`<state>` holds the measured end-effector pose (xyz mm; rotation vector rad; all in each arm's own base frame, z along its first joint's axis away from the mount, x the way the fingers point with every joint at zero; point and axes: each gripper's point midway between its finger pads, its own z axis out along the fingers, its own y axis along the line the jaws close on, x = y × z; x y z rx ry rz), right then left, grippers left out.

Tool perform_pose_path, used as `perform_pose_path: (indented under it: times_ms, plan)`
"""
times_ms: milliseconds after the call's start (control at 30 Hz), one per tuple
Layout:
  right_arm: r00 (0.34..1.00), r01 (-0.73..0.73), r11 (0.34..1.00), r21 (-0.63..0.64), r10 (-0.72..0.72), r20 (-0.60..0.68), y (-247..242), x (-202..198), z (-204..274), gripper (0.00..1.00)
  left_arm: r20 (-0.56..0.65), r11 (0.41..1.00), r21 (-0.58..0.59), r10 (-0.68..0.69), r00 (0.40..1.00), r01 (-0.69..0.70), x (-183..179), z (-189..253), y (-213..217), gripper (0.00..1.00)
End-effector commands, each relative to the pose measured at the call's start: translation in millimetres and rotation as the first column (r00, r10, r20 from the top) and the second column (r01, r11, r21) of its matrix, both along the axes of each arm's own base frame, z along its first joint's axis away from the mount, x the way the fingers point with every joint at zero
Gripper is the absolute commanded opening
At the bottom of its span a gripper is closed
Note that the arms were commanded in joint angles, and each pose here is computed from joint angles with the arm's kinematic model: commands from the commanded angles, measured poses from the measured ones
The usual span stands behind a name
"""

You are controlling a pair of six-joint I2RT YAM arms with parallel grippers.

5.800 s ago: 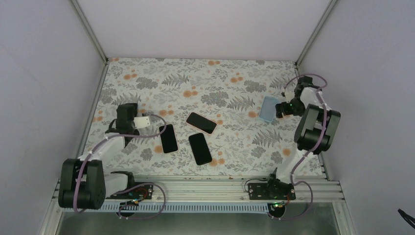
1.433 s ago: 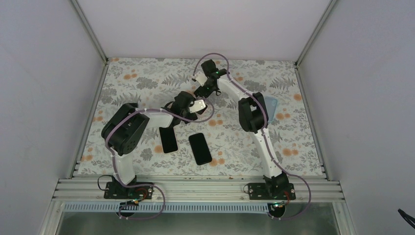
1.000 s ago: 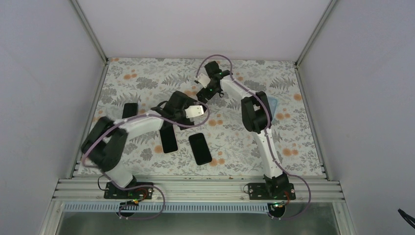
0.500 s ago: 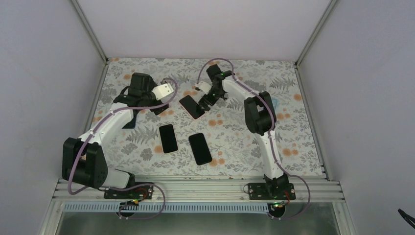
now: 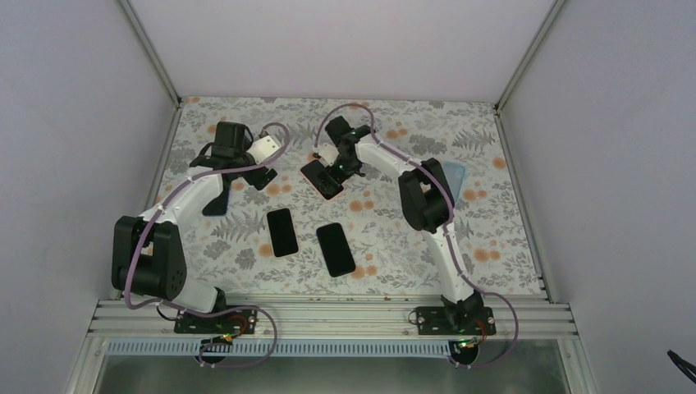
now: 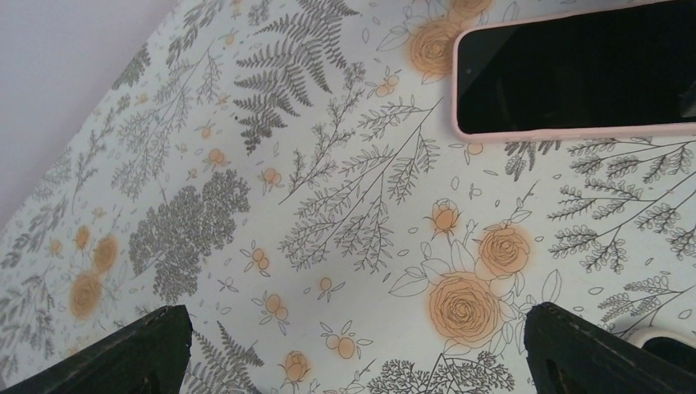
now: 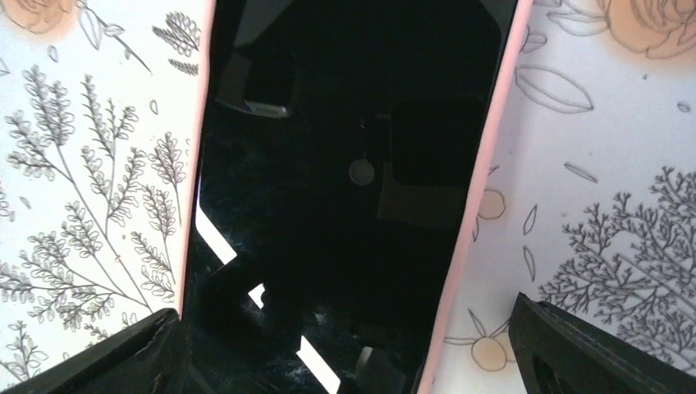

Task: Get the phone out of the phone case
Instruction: Pick up the phone at the center of the board.

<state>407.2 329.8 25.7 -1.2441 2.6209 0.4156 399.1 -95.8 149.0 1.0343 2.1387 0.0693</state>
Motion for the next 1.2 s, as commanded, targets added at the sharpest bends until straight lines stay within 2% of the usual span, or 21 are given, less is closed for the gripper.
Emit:
perform_pose_path:
  times_ms: [0, 167, 333, 800, 867, 967, 1033, 1167]
  plan:
    - [0.998, 0.057, 0.996, -0.072, -0.058, -0.018, -1, -15, -14, 1.0, 0.021, 0.999, -0.025, 0.038, 0.999, -0.038, 11, 7, 5, 1.0]
    - [0.997, 0.032, 0.998, -0.059, -0.035, -0.066, 9, -26, -26, 1.0, 0.012, 0.998, -0.028, 0.052, 0.999, -0.052, 10, 3, 9, 1.0]
    - [0.996, 0.026, 1.0, -0.003, -0.026, -0.081, 21, -28, -14, 1.0, 0.007, 0.998, -0.016, 0.057, 0.998, -0.057, 9, -2, 12, 1.0]
    - [0.997, -0.026, 0.961, -0.275, 0.044, 0.06, -3, -32, -69, 1.0, -0.017, 0.994, -0.012, 0.105, 0.994, -0.106, 17, -14, 18, 1.0]
    - [0.996, -0.031, 0.951, -0.309, 0.056, 0.074, -10, -33, -74, 0.95, -0.018, 0.994, -0.016, 0.106, 0.994, -0.107, 19, -13, 18, 1.0]
    - [0.994, -0.029, 0.947, -0.321, 0.062, 0.091, -16, -35, -74, 0.8, -0.015, 0.994, -0.025, 0.107, 0.994, -0.107, 23, -8, 16, 1.0]
    - [0.992, -0.028, 0.947, -0.32, 0.067, 0.111, -18, -35, -72, 0.74, -0.028, 0.994, -0.039, 0.1, 0.995, -0.101, 25, -7, 13, 1.0]
    - [0.985, -0.02, 0.956, -0.293, 0.07, 0.161, -17, -30, -57, 0.7, -0.124, 0.989, -0.135, 0.049, 0.991, -0.066, 25, -13, -5, 1.0]
